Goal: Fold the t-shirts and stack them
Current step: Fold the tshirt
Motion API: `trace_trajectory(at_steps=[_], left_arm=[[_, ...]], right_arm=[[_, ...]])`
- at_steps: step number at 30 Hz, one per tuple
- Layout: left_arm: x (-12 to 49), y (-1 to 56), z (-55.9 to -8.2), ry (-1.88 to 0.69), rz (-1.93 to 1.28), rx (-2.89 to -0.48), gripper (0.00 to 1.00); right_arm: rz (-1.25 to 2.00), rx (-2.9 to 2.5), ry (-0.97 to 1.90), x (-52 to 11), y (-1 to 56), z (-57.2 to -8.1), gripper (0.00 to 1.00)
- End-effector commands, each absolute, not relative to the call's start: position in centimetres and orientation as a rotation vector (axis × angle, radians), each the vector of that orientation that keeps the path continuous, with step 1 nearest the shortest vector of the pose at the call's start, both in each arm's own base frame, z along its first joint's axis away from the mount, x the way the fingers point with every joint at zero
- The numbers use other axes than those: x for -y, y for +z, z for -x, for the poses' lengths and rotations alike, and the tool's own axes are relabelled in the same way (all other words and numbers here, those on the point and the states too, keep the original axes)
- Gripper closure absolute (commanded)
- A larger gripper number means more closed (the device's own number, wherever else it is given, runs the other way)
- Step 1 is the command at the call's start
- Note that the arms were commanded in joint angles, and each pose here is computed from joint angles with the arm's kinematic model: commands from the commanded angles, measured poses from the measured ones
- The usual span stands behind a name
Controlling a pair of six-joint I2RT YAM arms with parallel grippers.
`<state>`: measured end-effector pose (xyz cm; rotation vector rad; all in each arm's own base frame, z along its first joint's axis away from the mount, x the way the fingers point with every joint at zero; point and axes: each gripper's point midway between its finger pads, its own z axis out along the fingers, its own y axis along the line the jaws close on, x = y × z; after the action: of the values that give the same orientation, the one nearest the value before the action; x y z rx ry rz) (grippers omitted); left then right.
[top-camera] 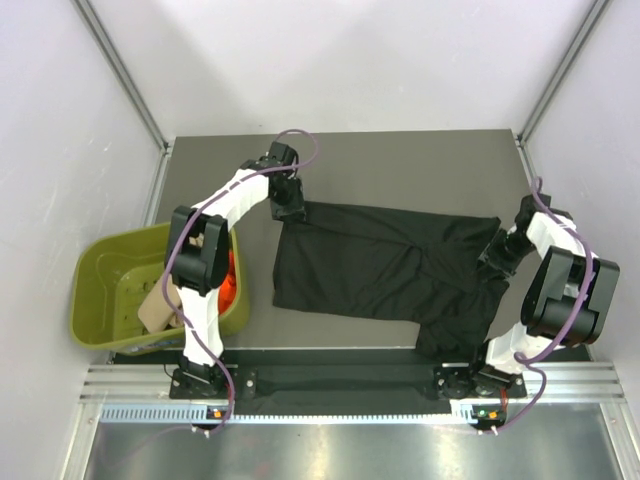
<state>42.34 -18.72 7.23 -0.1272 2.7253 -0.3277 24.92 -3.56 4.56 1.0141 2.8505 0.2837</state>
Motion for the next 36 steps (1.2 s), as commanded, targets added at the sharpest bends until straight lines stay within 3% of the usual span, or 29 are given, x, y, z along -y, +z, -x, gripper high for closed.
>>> trace_trajectory(at_steps=[1,7,18,21,26,31,36], left_arm=[[18.2,7.1,-43.3,-0.273,0.191,-2.736,0.52],[16.9,5.4,-43.1,-0.171,0.178,-2.753,0.51],[16.7,4.2,-42.4,-0.152,0.183,-2.794,0.63],[16.7,4.5,-42.7,-0.154,0.175,-2.778,0.72],[17.3,5.9,-44.2,-0.184,0.129,-2.725,1.00],[17.3,8.7,-45.3,-0.123,0.083,-2.644,1.00],[16.8,7.1,-43.6,-0.107,0.092,-2.682,1.00]], right_arm=[[-0.951,-2.816,0.309,3.6,6.2,-26.3,0.65],[-0.932,-2.814,0.335,3.3,6.2,-26.3,0.65],[-0.918,-2.809,0.358,3.0,5.9,-26.5,0.65],[-0.919,-2.812,0.363,3.0,5.8,-26.4,0.65],[-0.915,-2.813,0.365,3.0,5.8,-26.5,0.65],[-0.906,-2.820,0.360,3.1,5.6,-26.5,0.65],[-0.912,-2.831,0.362,3.0,5.0,-26.3,0.65]])
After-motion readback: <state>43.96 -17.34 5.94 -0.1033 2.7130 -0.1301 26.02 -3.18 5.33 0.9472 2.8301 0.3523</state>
